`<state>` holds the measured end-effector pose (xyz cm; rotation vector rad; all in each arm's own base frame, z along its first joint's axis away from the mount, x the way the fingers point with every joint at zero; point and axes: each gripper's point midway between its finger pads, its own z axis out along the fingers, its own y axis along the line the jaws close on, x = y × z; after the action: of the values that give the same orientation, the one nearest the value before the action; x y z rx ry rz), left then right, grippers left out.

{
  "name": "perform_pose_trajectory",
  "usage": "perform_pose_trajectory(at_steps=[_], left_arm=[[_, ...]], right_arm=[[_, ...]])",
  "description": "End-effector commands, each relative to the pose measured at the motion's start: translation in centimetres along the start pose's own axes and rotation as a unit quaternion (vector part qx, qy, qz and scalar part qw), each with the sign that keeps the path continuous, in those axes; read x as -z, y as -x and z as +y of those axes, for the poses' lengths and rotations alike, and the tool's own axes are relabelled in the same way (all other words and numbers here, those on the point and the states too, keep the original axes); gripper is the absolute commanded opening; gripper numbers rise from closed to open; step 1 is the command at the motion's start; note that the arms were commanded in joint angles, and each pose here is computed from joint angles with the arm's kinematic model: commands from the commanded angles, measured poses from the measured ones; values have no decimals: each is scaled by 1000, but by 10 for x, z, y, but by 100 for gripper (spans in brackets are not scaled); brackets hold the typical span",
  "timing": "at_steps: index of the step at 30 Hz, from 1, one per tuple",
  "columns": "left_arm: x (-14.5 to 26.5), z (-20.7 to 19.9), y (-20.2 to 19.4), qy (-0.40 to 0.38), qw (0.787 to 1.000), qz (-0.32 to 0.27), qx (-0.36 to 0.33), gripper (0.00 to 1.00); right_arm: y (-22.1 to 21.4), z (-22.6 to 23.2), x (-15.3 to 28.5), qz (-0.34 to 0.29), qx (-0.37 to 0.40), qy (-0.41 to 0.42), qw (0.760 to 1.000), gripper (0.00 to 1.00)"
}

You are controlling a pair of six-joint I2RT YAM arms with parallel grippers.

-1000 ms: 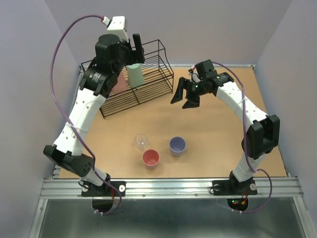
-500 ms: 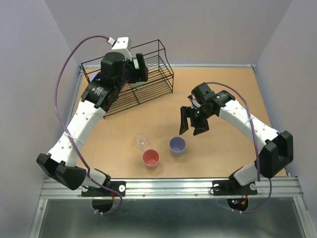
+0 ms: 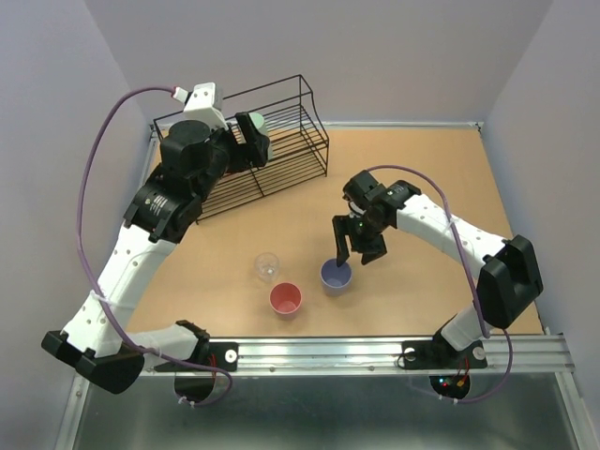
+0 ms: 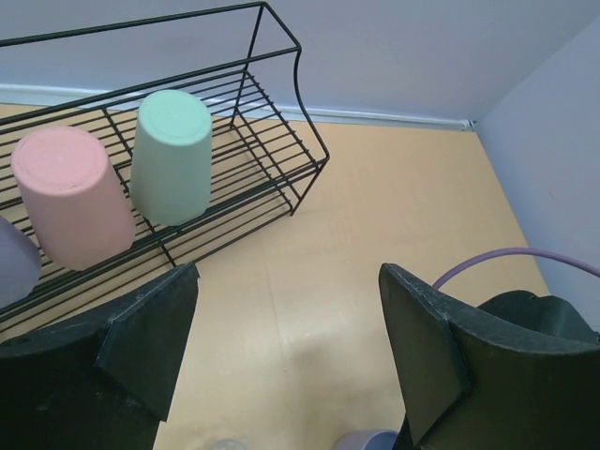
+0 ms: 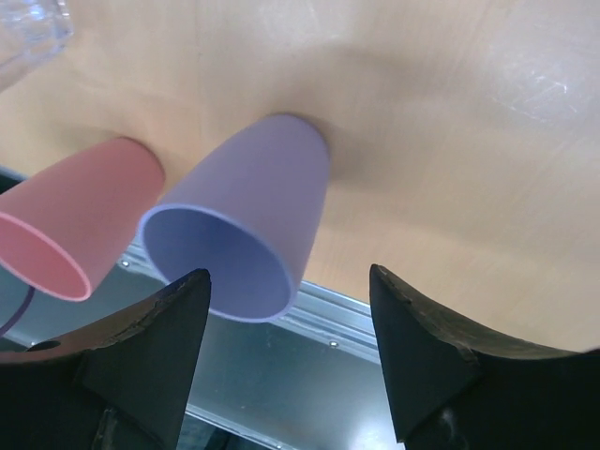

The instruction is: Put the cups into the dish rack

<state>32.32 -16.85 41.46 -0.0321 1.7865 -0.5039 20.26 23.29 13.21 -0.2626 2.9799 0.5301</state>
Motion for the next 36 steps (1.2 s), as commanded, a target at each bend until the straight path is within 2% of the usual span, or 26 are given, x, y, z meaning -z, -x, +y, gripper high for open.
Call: perform_pose_trajectory(at_steps=[1, 5, 8, 9, 13, 15, 16, 18, 20, 24, 27, 30, 31, 33, 34, 36], left_arm=[[14, 5, 5, 11, 1000, -18, 15, 88], [22, 8, 4, 15, 999, -20, 20, 88], [27, 11, 4, 18, 999, -23, 22, 88], [27, 11, 4, 19, 999, -23, 23, 88], [27, 12, 4, 20, 999, -23, 21, 88], [25, 11, 4, 20, 999, -21, 19, 88], [24, 10, 5, 19, 999, -23, 19, 88], [22, 9, 7, 19, 999, -23, 18, 88], [23, 7, 17, 18, 999, -34, 13, 88], [11, 0, 30, 14, 999, -38, -6, 88], [-3, -13, 39, -7, 999, -40, -27, 88], [-10, -31, 58, -44, 997, -55, -29, 89], [-18, -42, 65, -74, 995, -60, -25, 89], [-25, -53, 73, -114, 991, -63, -10, 89], [-31, -62, 81, -154, 986, -70, -5, 89], [-38, -72, 85, -200, 977, -67, 30, 89]], right_arm=[[-2, -18, -13, -4, 4, -41, 999, 71], [-11, -23, -23, 9, 11, -53, 998, 64], [-15, -27, -31, 14, 14, -57, 998, 52], [-14, -27, -32, 12, 16, -57, 998, 42], [-13, -27, -35, 10, 17, -56, 998, 25], [-10, -26, -35, 5, 17, -56, 998, 22], [-8, -26, -34, 1, 16, -59, 998, 15], [5, -26, -27, -25, 14, -69, 997, 10], [19, -23, -16, -56, 12, -77, 995, 1], [63, -12, 17, -120, -8, -57, 991, 0], [107, -14, 57, -172, -66, -12, 983, 0], [150, -18, 107, -233, -117, 47, 964, 0], [169, -14, 136, -266, -130, 86, 951, 0], [185, -9, 164, -298, -139, 131, 935, 0], [197, -1, 186, -321, -131, 179, 921, 0], [203, 20, 211, -324, -140, 255, 900, 0]])
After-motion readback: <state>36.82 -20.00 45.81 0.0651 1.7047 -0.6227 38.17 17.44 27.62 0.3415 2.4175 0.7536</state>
